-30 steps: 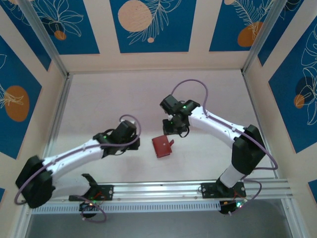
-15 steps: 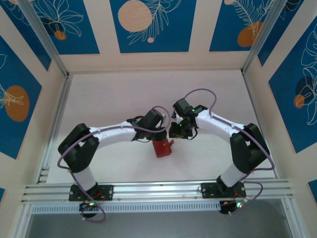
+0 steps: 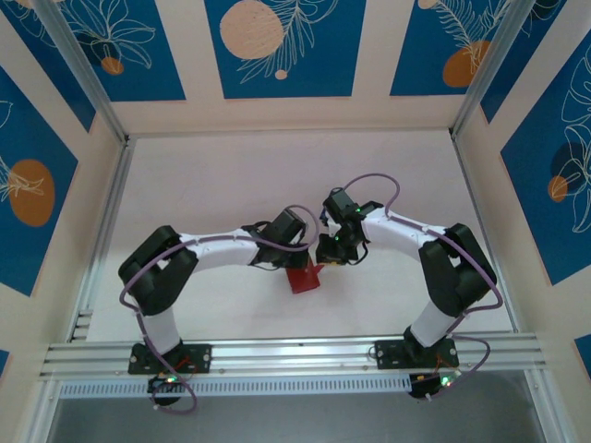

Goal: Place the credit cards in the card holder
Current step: Close the button on the card holder.

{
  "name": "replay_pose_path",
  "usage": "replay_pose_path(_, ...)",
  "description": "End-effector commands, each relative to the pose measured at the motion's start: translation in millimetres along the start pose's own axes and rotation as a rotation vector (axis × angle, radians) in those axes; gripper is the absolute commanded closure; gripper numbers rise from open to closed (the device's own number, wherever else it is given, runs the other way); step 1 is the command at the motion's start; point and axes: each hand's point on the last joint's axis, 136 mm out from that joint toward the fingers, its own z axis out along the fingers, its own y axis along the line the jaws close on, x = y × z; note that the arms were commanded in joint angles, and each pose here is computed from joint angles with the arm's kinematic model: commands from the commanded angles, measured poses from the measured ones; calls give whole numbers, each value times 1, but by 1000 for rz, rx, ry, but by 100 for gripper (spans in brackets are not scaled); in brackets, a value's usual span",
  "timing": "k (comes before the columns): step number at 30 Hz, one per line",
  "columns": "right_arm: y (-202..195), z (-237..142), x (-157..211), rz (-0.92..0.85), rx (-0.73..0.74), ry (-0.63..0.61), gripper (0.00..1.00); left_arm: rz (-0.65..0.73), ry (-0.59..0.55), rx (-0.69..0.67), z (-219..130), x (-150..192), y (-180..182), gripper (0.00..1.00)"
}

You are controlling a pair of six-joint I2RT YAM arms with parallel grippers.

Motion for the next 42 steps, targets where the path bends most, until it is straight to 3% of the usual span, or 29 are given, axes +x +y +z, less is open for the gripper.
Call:
replay_pose_path(1, 3, 1, 4, -10, -33, 22, 80, -9, 30, -35, 9, 14, 12, 92)
replay_pose_path(9, 10, 2, 8, -9, -77, 38, 93, -26, 33, -47, 10, 22, 20, 93)
replay_pose_path(31, 17, -4, 6, -6, -131, 41, 82, -37, 38, -44, 14, 25, 22, 93)
replay_pose_path(42, 16, -3, 7, -4, -139, 46, 91, -40, 38, -44, 14, 26, 23, 93)
